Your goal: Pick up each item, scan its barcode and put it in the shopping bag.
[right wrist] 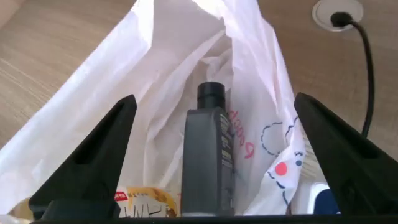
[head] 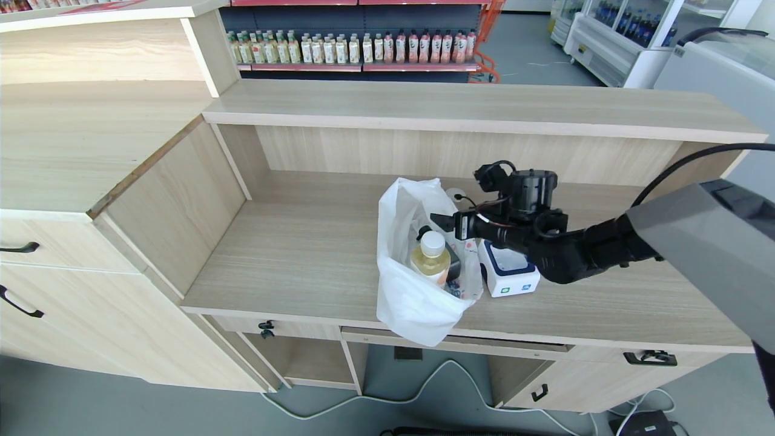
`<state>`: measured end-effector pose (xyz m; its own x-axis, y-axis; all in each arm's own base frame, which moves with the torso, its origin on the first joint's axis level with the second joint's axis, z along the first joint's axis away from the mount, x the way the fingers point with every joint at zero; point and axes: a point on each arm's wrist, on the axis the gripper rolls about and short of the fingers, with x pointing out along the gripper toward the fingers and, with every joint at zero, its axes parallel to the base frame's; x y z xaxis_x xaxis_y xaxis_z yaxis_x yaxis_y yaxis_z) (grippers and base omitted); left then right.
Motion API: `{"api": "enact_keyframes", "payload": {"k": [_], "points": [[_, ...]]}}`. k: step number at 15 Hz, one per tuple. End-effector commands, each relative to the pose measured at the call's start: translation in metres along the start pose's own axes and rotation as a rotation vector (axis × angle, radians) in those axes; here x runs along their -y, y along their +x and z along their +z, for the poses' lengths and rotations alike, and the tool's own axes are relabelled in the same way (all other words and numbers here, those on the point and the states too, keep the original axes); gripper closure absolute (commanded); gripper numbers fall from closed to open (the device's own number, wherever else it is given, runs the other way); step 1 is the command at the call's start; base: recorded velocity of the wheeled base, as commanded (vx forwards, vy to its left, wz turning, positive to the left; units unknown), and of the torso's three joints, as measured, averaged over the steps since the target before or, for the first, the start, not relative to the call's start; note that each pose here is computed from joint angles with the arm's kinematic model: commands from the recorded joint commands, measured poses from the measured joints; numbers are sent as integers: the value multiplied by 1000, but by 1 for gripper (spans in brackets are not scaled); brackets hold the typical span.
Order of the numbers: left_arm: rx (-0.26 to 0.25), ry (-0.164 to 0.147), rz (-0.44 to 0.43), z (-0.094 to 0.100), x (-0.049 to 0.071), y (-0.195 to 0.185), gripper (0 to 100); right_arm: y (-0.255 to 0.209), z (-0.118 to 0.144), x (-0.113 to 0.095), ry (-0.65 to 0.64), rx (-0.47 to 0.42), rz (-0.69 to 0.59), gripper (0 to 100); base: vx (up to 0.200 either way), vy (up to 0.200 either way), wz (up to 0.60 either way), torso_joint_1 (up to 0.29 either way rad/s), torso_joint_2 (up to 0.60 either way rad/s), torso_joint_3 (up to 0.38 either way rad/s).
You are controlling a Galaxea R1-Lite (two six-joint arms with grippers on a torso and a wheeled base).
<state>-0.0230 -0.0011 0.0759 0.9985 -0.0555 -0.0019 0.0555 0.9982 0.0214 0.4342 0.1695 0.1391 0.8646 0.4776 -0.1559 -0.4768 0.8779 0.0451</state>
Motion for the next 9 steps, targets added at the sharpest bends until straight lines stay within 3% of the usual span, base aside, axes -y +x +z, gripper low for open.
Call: {"api": "enact_keyframes", "payload": {"k": [1,3,6,8,9], "points": [[-1,0,0,0,0,0,100,-42,49,10,-9,97,-33,0,0,0,0,0,0,0],[-1,0,0,0,0,0,100,-77,73,13,-15,136,-58,0,0,0,0,0,0,0],[-1,0,0,0,0,0,100,-157,100,1,-26,109,-99,0,0,0,0,0,0,0],[-1,0,0,0,0,0,100,-231,109,-5,-32,105,-235,0,0,0,0,0,0,0],[-1,0,0,0,0,0,100,-263,107,-3,-64,61,-303,0,0,0,0,0,0,0]]}}
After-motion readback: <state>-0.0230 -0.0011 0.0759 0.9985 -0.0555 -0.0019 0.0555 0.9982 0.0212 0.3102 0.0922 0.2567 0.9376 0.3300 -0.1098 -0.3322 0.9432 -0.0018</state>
